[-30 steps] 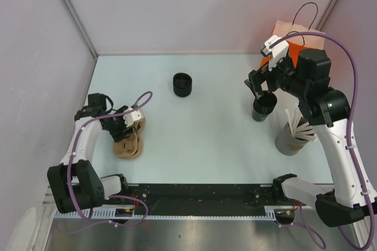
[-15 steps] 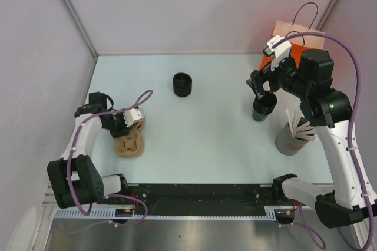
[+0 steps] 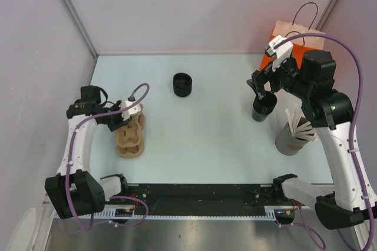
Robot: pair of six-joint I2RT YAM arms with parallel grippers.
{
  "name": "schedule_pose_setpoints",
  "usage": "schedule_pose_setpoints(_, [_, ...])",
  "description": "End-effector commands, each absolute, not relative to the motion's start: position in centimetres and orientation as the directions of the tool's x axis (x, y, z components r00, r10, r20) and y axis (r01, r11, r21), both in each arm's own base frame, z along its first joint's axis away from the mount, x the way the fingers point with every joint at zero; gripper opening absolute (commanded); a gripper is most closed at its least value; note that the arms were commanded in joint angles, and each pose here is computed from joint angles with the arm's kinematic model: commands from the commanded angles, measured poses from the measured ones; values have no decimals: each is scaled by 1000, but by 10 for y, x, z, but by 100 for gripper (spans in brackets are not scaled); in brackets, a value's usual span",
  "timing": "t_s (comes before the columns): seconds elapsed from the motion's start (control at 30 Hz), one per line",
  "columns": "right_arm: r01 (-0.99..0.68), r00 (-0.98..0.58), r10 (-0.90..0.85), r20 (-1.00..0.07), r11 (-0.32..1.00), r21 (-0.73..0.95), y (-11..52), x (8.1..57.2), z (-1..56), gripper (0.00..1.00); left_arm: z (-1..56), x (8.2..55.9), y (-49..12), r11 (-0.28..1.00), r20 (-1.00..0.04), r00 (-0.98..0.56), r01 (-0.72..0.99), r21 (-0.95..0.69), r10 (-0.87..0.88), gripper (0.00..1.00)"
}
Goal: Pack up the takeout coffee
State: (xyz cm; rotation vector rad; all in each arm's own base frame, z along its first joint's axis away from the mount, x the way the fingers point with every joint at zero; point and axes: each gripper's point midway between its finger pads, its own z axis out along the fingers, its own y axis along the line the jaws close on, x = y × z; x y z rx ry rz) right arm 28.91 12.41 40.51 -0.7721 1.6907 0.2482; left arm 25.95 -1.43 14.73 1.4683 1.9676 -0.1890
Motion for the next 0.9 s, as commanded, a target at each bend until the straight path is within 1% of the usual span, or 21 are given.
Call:
schedule_pose_setpoints(0.0, [-583, -37, -335, -942, 772, -252, 120, 285, 422, 100, 195, 264, -39, 326, -665, -31, 888, 324, 746, 33])
schedule_pose_setpoints(0.03, [-575, -38, -333, -942, 778, -252, 118, 286, 423, 100, 198, 266, -43, 319, -660, -24, 888, 331, 751, 35])
schedule_pose_setpoints(0.07, [-568, -37, -332, -943, 783, -253, 117, 289, 424, 100, 198, 267, -43, 336, -643, -51, 883, 329, 765, 36])
schedule_pose_setpoints(0.1, [-556, -39, -330, -943, 791, -254, 114, 290, 425, 100, 197, 267, -58, 292, -629, -14, 894, 341, 777, 36])
schedule_pose_setpoints(0.13, [-542, -44, -326, -944, 802, -251, 110, 292, 425, 100, 200, 274, -63, 285, -623, 11, 883, 374, 782, 36])
schedule_pose_setpoints(0.17, [-535, -45, -322, -946, 807, -250, 109, 294, 426, 100, 195, 273, -74, 275, -623, 15, 889, 366, 782, 36])
schedule_pose_setpoints(0.2, [-524, -47, -320, -946, 814, -250, 106, 296, 426, 100, 194, 273, -88, 237, -611, 52, 894, 381, 790, 36])
schedule_pose_setpoints(0.23, [-513, -51, -316, -947, 822, -247, 103, 298, 426, 100, 200, 282, -97, 229, -611, 89, 877, 423, 787, 36])
schedule_pose_setpoints(0.27, [-491, -53, -310, -949, 836, -246, 96, 301, 428, 100, 200, 284, -107, 235, -621, 85, 879, 415, 779, 36])
schedule_pose_setpoints(0.3, [-477, -55, -308, -950, 844, -246, 92, 302, 429, 100, 202, 284, -123, 202, -623, 122, 883, 424, 773, 36])
schedule_pose_setpoints(0.33, [-467, -56, -307, -950, 849, -247, 89, 302, 430, 100, 199, 288, -134, 197, -633, 122, 891, 409, 764, 36])
schedule_pose_setpoints(0.37, [-443, -59, -307, -950, 861, -250, 81, 304, 432, 100, 211, 297, -146, 217, -659, 130, 882, 418, 741, 36])
schedule_pose_setpoints(0.47, [-394, -62, -315, -947, 880, -266, 64, 301, 436, 100, 215, 305, -186, 175, -689, 153, 908, 381, 709, 36])
schedule_pose_setpoints(0.5, [-365, -72, -317, -946, 891, -271, 54, 301, 435, 100, 214, 301, -204, 136, -690, 178, 917, 375, 702, 36])
schedule_pose_setpoints(0.57, [-332, -74, -320, -945, 901, -279, 43, 296, 438, 100, 209, 305, -226, 102, -687, 188, 928, 359, 702, 36])
schedule_pose_setpoints(0.6, [-295, -88, -320, -943, 913, -282, 32, 296, 437, 100, 211, 299, -246, 62, -691, 227, 928, 367, 687, 36])
schedule_pose_setpoints(0.67, [-228, -99, -312, -945, 931, -284, 15, 293, 439, 100, 213, 298, -268, 33, -698, 248, 931, 363, 671, 36])
schedule_pose_setpoints(0.7, [-197, -108, -304, -947, 940, -279, 8, 292, 439, 100, 207, 294, -286, -3, -699, 268, 935, 356, 662, 36])
schedule_pose_setpoints(0.87, [-34, -124, -252, -960, 968, -249, -33, 304, 445, 100, 192, 286, -338, -73, -712, 302, 940, 334, 634, 36])
